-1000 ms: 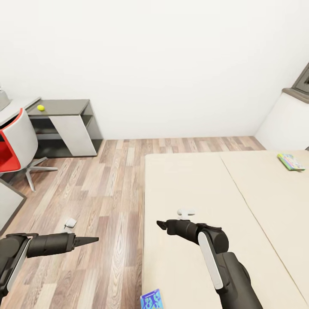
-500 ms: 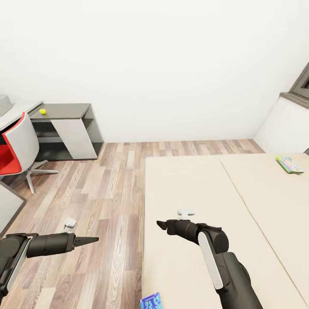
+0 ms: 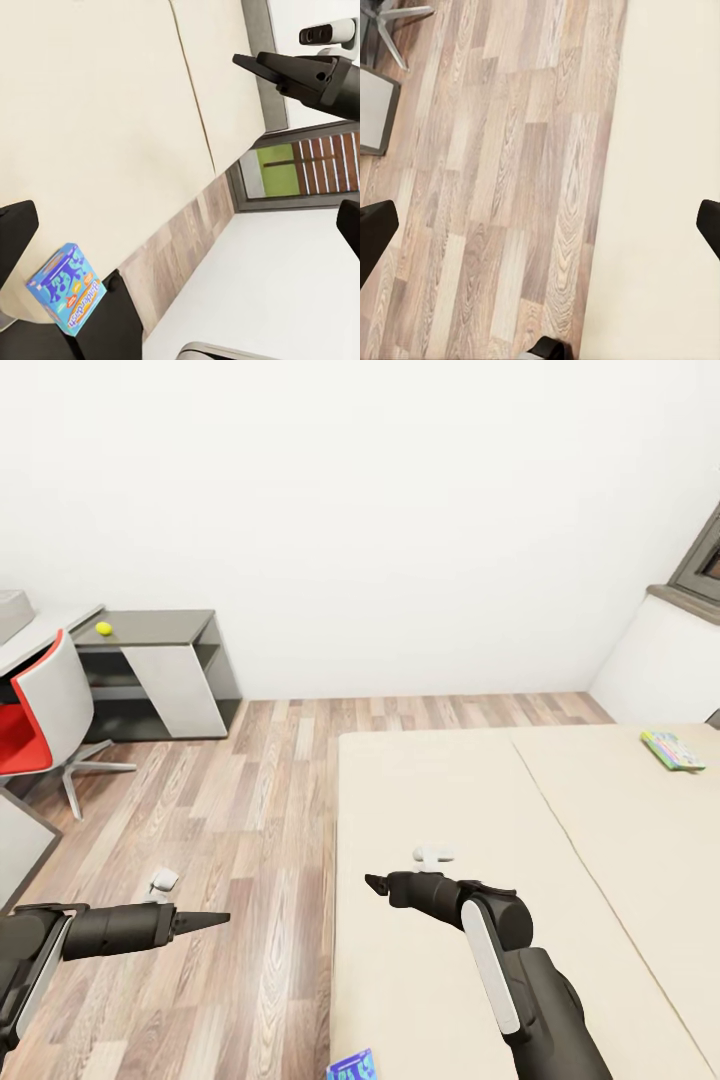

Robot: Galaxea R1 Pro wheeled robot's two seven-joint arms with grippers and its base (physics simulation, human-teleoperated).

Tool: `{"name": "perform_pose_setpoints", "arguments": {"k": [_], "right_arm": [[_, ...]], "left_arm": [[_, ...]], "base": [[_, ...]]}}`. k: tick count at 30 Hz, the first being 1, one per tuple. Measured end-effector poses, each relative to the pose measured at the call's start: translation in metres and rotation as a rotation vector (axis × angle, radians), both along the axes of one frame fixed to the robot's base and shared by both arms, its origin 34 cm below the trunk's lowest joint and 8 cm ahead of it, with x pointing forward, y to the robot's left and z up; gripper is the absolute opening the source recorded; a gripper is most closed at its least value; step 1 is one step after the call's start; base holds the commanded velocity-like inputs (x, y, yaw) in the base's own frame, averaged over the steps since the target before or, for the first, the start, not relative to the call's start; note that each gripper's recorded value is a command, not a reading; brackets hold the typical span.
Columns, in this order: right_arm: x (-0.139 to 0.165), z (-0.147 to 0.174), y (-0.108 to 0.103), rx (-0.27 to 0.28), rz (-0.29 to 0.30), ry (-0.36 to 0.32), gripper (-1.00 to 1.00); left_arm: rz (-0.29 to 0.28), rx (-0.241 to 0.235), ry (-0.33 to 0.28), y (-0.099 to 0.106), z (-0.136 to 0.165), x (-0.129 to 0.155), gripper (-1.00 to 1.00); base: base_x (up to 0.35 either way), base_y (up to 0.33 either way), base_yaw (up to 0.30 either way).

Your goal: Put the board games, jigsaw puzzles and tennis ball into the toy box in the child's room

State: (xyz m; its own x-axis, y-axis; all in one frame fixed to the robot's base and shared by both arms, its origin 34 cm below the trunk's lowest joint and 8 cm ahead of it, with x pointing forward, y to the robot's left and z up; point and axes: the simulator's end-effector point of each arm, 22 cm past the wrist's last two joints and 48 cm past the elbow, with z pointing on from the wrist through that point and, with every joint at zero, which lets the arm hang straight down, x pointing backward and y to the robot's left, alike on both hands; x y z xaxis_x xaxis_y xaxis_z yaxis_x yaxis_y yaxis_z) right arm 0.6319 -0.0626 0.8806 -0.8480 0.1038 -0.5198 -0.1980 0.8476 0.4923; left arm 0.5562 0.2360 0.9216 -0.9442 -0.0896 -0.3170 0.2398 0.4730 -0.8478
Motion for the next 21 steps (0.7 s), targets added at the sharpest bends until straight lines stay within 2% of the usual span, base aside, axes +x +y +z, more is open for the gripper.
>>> {"name": "perform_pose_setpoints", "arguments": {"k": [21], "right_arm": [[0.003,0.017,0.000,0.000,-0.001,-0.033,1.00]], "left_arm": [[0.000,0.000,-0.034,0.000,0.015,0.002,1.00]], "base": [[0.000,0.000,0.000]]}}
